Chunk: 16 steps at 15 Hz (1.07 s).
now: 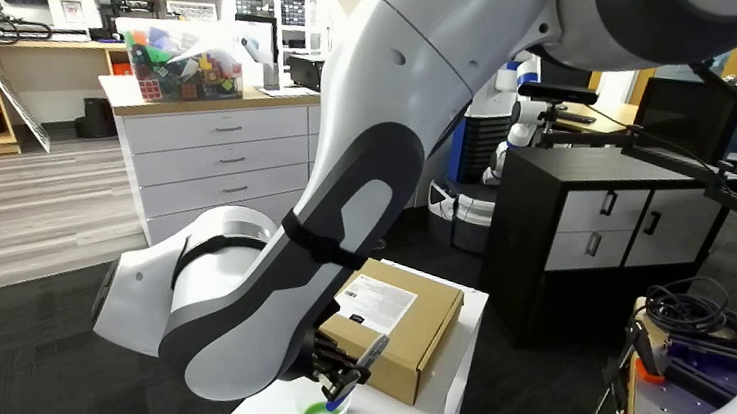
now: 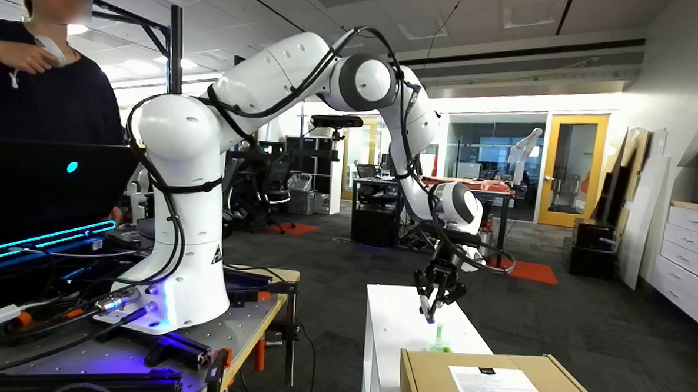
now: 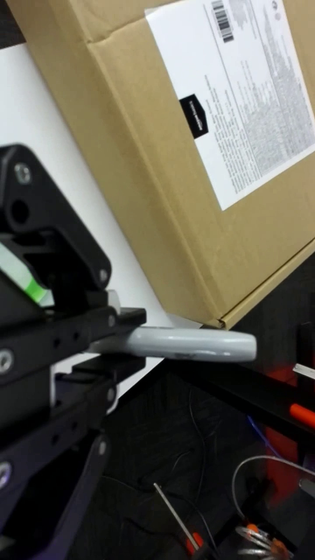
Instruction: Pick up the pen and put it in the cup
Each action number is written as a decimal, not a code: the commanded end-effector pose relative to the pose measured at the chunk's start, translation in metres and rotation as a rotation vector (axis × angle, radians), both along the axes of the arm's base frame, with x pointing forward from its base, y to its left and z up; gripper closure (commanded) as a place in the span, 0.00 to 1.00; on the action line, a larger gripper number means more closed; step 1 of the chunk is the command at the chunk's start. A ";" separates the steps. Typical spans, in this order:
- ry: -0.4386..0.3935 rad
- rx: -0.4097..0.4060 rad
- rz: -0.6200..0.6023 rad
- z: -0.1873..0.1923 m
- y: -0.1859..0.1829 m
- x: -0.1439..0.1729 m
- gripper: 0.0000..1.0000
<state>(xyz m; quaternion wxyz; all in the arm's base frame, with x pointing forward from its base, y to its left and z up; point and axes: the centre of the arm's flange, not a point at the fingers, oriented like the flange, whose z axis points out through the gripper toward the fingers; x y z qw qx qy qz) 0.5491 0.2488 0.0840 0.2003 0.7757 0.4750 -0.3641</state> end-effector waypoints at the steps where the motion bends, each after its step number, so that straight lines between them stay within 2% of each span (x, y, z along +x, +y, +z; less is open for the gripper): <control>1: -0.014 -0.020 0.101 0.002 0.007 0.000 0.94; 10: 0.007 -0.061 0.265 -0.030 0.007 0.015 0.94; 16: -0.003 -0.068 0.317 -0.049 0.011 0.026 0.91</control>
